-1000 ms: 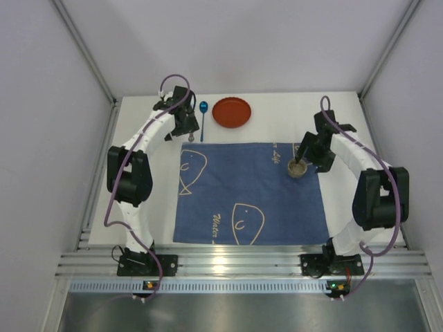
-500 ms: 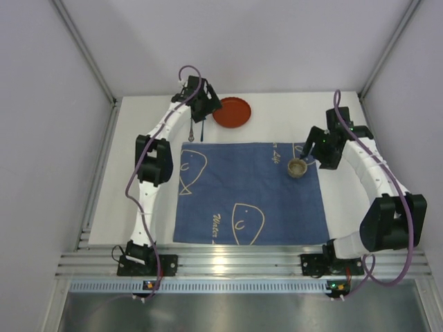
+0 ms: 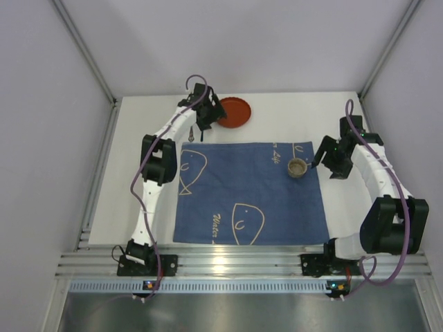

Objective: Set the dinner table for one person

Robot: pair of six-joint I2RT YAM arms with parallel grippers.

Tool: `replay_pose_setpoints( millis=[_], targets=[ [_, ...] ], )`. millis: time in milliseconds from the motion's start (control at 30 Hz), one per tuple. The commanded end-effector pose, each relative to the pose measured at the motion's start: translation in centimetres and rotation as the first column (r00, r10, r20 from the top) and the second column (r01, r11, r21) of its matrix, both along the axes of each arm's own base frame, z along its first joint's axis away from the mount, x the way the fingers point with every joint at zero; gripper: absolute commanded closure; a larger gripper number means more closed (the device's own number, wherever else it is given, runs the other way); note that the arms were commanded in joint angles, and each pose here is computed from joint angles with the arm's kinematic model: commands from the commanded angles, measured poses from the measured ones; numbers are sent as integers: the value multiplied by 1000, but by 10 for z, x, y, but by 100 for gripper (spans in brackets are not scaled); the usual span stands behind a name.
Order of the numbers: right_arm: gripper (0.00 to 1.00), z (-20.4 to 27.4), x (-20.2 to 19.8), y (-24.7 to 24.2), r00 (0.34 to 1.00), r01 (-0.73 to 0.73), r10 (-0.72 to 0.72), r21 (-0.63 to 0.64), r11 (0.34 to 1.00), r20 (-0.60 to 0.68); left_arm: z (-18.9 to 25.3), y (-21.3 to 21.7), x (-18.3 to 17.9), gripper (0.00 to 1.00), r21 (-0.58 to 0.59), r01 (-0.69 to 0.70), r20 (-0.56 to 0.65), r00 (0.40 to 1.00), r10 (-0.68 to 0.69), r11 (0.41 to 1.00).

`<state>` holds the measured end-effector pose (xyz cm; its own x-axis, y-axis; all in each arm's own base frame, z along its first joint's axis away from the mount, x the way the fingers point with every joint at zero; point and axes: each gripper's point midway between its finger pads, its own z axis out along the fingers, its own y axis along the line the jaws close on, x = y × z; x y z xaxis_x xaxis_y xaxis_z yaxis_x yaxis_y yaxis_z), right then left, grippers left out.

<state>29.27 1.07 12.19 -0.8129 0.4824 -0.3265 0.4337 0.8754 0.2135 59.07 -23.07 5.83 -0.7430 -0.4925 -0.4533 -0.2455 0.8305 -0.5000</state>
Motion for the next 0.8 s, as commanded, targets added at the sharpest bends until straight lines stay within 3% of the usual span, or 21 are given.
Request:
replay_pose_setpoints(
  millis=[0,67,167,233,500,600,633,767],
  targets=[
    [27,4,0,-6,1000,4,-4,0,1000,18,2,-7,6,14,-28,-7,16,1000,7,1000],
    [27,3,0,-7,1000,7,-7,0,1000,15,-5,-8,6,26,-32,-7,3,1000,7,999],
    [27,2,-1,-10,1000,19,-19,1,1000,12,-12,-11,6,33,-46,-9,-14,1000,8,999],
    [28,1,-1,-11,1000,24,-24,4,1000,9,-12,-15,8,43,-64,-1,-13,1000,0,998],
    [29,0,-2,-12,999,33,-33,16,999,7,9,-17,24,61,-128,8,46,999,-2,992],
    [29,1,-1,-13,999,32,-32,18,999,9,17,-21,26,83,-151,32,70,997,-21,988],
    [29,1,0,-13,999,33,-33,19,999,9,24,-23,26,100,-159,46,83,996,-33,986],
    [30,2,1,-10,999,30,-30,34,999,10,53,-25,29,100,-168,92,151,986,-67,981]
  ],
)
